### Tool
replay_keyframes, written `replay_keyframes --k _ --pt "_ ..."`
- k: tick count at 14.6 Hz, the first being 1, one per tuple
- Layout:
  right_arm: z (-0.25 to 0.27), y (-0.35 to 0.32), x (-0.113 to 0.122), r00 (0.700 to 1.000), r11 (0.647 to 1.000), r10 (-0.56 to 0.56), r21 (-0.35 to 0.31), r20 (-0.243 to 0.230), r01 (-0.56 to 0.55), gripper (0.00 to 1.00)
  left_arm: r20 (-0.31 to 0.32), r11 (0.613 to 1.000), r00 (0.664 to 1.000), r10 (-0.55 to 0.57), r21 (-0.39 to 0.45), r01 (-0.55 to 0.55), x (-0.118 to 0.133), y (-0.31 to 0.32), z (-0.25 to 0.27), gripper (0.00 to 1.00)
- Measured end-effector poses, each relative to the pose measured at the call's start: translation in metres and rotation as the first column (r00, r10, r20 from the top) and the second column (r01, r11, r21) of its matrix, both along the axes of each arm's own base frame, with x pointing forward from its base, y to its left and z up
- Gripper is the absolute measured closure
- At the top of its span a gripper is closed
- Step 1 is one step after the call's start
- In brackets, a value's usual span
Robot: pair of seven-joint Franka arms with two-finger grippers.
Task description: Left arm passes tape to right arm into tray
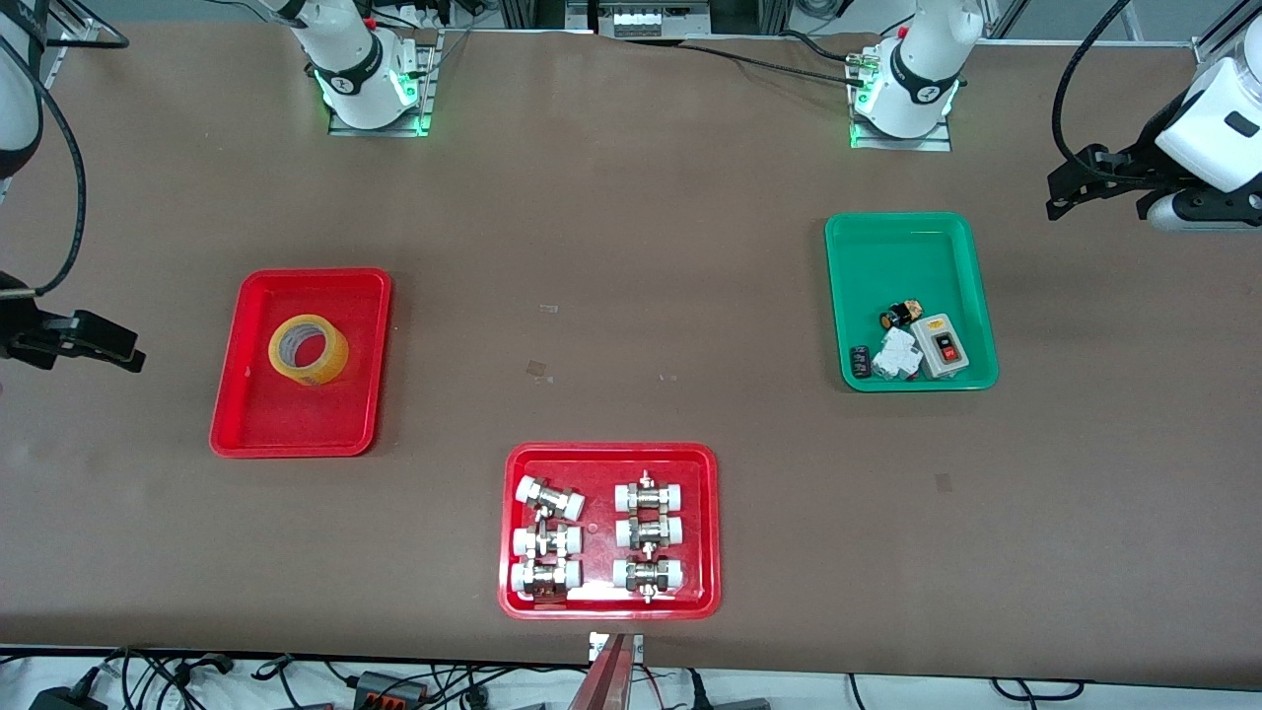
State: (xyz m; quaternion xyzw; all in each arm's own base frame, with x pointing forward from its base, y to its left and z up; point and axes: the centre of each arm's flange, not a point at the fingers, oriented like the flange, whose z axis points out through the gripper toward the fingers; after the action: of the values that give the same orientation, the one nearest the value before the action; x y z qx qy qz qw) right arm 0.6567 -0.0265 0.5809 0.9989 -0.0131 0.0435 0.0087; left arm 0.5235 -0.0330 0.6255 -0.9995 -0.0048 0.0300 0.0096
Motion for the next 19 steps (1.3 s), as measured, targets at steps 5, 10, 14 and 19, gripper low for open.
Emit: replay_keyframes --k 5,10,14,19 --pt "0.004 -0.001 -0.031 0.999 1.000 0.026 -0.003 -0.026 -0.026 0.00 0.000 1.000 1.000 0.000 0.000 0.000 0.000 0.000 0.000 0.00" --pt "-0.007 0.001 -0.083 0.999 1.000 0.027 -0.001 -0.047 -0.027 0.00 -0.002 1.000 1.000 0.000 0.000 0.000 0.000 0.000 0.000 0.00" --pt "-0.008 0.001 -0.101 0.997 1.000 0.027 0.001 -0.077 -0.027 0.00 -0.002 1.000 1.000 0.000 0.000 0.000 0.000 0.000 0.000 0.00" --pt "-0.007 0.001 -0.102 0.997 1.000 0.026 0.002 -0.078 -0.026 0.00 -0.002 1.000 1.000 0.000 0.000 0.000 0.000 0.000 0.000 0.00"
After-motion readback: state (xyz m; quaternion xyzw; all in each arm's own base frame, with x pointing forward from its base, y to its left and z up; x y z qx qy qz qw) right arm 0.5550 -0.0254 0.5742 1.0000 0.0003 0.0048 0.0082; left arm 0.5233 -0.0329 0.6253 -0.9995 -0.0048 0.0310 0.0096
